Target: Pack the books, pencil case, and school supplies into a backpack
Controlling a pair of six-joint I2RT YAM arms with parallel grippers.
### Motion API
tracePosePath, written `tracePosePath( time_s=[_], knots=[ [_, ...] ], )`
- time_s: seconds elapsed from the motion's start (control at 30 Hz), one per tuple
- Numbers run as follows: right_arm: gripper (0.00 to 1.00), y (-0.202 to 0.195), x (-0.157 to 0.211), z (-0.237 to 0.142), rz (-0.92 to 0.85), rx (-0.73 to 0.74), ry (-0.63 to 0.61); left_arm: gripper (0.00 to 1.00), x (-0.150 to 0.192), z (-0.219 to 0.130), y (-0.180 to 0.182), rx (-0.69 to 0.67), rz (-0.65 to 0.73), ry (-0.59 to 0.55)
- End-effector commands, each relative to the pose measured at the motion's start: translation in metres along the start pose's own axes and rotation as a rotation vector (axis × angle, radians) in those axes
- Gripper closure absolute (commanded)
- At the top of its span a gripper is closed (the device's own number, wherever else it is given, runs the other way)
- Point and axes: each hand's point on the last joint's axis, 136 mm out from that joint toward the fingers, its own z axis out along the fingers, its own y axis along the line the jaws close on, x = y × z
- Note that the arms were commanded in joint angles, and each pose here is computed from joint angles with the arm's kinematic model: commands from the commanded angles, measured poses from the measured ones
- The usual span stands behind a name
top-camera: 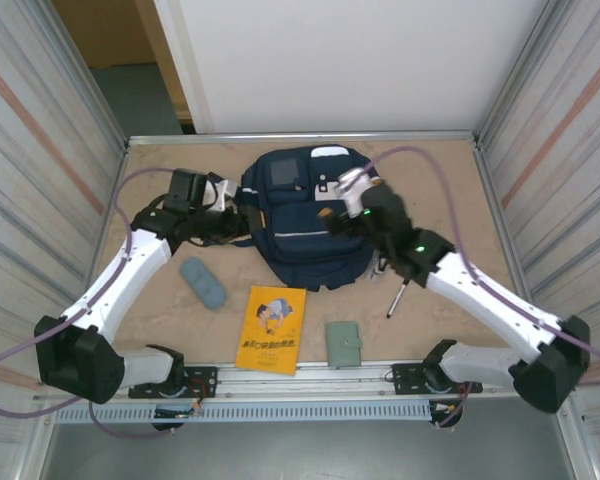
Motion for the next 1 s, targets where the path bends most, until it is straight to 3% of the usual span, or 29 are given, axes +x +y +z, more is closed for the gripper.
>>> tracePosePath(
  time_s=[0.0, 0.23, 0.33, 0.43, 0.77, 0.97],
  knots=[
    [0.0, -0.024, 0.06, -0.005, 0.545, -0.036, 0.23, 0.36, 0.007, 0.009, 0.007, -0.065, 0.008, 0.03],
    [0.06, -0.039, 0.115, 0.008, 0.643, 0.024, 0.441, 0.36, -0.008, 0.054, 0.025, -0.101, -0.094, 0.005],
    [0.16, -0.02, 0.134, 0.027, 0.716, -0.076, 0.575, 0.36, -0.01, 0.079, 0.027, -0.083, -0.089, 0.058],
    [0.33, -0.002, 0.146, 0.049, 0.774, -0.23, 0.695, 0.37, -0.013, 0.101, 0.032, -0.081, -0.119, 0.111],
    [0.43, -0.004, 0.17, 0.115, 0.806, -0.268, 0.811, 0.38, -0.03, 0.151, 0.047, -0.086, -0.137, 0.183],
    [0.41, -0.006, 0.181, 0.128, 0.789, -0.249, 0.84, 0.4, -0.023, 0.166, 0.073, -0.132, -0.2, 0.203]
  ],
)
